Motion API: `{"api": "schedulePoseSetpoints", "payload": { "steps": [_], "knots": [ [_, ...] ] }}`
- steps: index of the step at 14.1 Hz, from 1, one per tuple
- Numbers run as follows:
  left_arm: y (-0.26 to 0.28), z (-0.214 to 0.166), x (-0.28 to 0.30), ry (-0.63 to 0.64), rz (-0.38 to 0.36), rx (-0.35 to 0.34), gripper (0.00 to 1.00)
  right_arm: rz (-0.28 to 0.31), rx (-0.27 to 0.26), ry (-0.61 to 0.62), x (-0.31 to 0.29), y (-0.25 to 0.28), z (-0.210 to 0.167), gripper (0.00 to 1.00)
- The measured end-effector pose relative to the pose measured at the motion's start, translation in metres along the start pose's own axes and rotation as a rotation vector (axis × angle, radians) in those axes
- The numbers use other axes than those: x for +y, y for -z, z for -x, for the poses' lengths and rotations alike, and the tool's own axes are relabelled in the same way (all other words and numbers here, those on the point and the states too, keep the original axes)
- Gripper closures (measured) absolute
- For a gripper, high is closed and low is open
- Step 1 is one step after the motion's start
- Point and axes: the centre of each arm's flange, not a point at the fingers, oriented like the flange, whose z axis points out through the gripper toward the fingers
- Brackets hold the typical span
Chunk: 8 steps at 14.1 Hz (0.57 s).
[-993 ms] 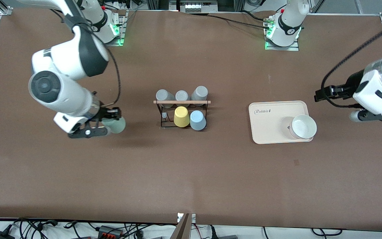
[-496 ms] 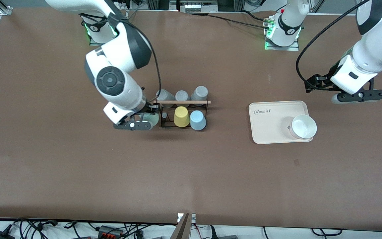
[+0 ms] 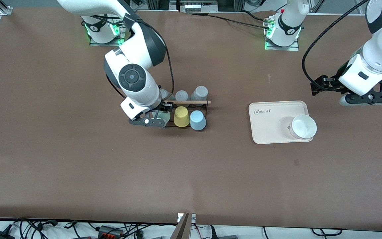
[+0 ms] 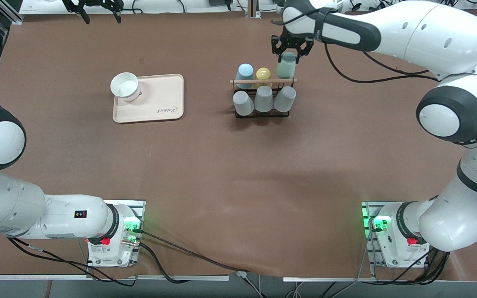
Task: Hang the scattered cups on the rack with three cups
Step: 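Lower the mint cup onto the rack beside the yellow cup with the right gripper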
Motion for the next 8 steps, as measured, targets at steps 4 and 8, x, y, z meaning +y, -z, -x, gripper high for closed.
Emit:
{"api": "schedulePoseSetpoints", "payload": {
  "steps": [4, 8],
  "knots": [
    [-0.004, 0.0, -0.004, 0.007, -0.002, -0.014, 0.0, 0.044, -0.015, 0.017, -0.011, -0.044, -0.002, 0.36],
    [-0.009, 0.009, -0.004, 0.008, -0.005, 0.009, 0.0, 0.05, -0.001, 0.019, -0.011, -0.057, -0.008, 0.36]
  ]
}}
